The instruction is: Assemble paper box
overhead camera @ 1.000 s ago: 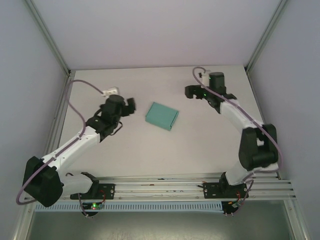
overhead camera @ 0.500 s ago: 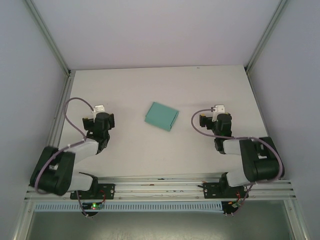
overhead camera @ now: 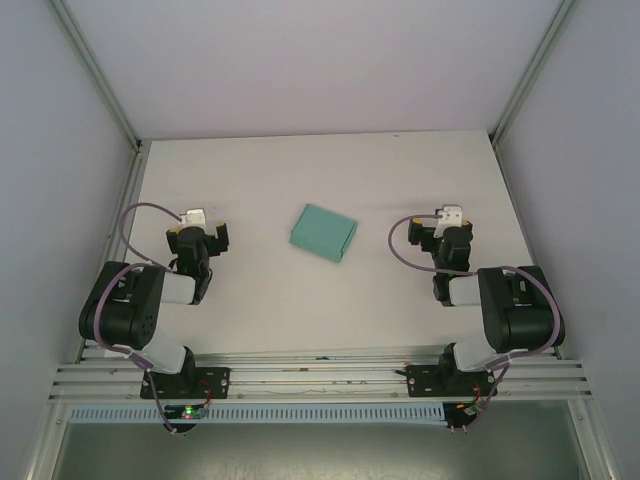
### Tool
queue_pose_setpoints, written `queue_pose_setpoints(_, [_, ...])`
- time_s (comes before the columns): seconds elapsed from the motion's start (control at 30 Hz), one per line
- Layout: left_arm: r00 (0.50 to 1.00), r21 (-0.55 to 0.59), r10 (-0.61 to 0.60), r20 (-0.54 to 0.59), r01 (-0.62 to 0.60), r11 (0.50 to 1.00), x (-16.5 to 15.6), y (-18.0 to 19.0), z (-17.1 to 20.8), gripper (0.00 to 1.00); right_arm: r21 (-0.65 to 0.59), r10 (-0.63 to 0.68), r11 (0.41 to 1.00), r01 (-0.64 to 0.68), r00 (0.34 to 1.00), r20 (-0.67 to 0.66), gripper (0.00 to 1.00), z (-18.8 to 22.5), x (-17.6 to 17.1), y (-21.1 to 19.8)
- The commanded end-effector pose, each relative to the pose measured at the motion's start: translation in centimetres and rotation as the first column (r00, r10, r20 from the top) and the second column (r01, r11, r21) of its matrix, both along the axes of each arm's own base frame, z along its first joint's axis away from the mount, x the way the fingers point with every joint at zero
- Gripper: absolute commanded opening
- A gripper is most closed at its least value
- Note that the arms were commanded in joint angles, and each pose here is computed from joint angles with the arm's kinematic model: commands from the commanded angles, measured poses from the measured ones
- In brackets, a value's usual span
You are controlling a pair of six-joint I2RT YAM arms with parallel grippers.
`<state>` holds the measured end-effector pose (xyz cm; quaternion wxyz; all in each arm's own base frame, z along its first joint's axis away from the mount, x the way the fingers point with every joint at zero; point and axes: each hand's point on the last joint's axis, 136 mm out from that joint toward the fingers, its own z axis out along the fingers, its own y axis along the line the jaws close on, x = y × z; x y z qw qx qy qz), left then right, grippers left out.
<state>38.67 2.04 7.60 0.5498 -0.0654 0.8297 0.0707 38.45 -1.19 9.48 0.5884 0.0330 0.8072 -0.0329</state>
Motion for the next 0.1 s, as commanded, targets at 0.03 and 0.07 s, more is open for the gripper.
queue_pose_setpoints(0.03, [0.997, -0.006, -0.015, 0.081, 0.016, 1.000, 0.80, 0.01, 1.57, 1.00, 0.004, -0.008, 1.000, 0.008, 0.998, 0.059, 0.98, 1.81, 0.65, 0.08])
queue_pose_setpoints(0.07, [0.998, -0.012, -0.013, 0.061, 0.013, 1.000, 0.71, 0.01, 1.42, 1.00, 0.005, -0.008, 1.000, 0.008, 0.998, 0.061, 0.98, 1.88, 0.66, 0.09])
